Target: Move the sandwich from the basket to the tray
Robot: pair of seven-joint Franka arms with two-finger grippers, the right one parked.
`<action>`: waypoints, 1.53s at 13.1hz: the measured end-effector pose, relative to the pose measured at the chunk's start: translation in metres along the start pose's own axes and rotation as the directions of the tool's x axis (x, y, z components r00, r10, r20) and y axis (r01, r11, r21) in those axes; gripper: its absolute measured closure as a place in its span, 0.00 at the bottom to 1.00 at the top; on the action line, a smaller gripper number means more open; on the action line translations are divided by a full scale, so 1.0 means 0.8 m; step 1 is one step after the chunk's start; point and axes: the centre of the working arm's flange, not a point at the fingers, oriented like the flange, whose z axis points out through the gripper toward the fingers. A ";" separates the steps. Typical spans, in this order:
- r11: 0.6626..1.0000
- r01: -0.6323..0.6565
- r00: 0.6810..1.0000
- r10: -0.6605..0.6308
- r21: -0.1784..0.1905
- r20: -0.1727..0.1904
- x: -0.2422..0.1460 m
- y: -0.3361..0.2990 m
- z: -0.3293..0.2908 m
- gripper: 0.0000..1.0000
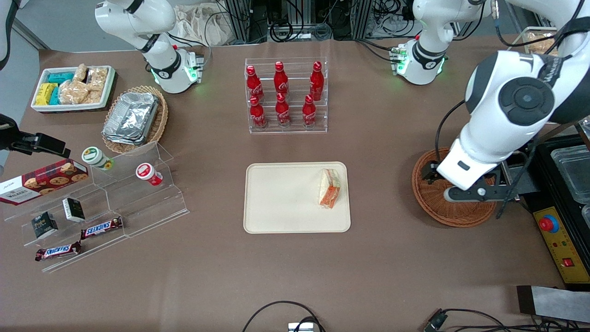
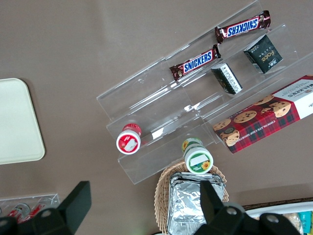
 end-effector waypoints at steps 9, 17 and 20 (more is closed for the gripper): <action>0.993 -0.118 0.993 0.117 -0.008 -0.030 -0.046 -0.130 -0.060 0.00; 0.993 -0.115 0.992 0.114 -0.016 -0.056 -0.082 -0.135 -0.111 0.00; 0.993 -0.110 0.992 0.107 -0.045 -0.066 -0.093 -0.135 -0.126 0.00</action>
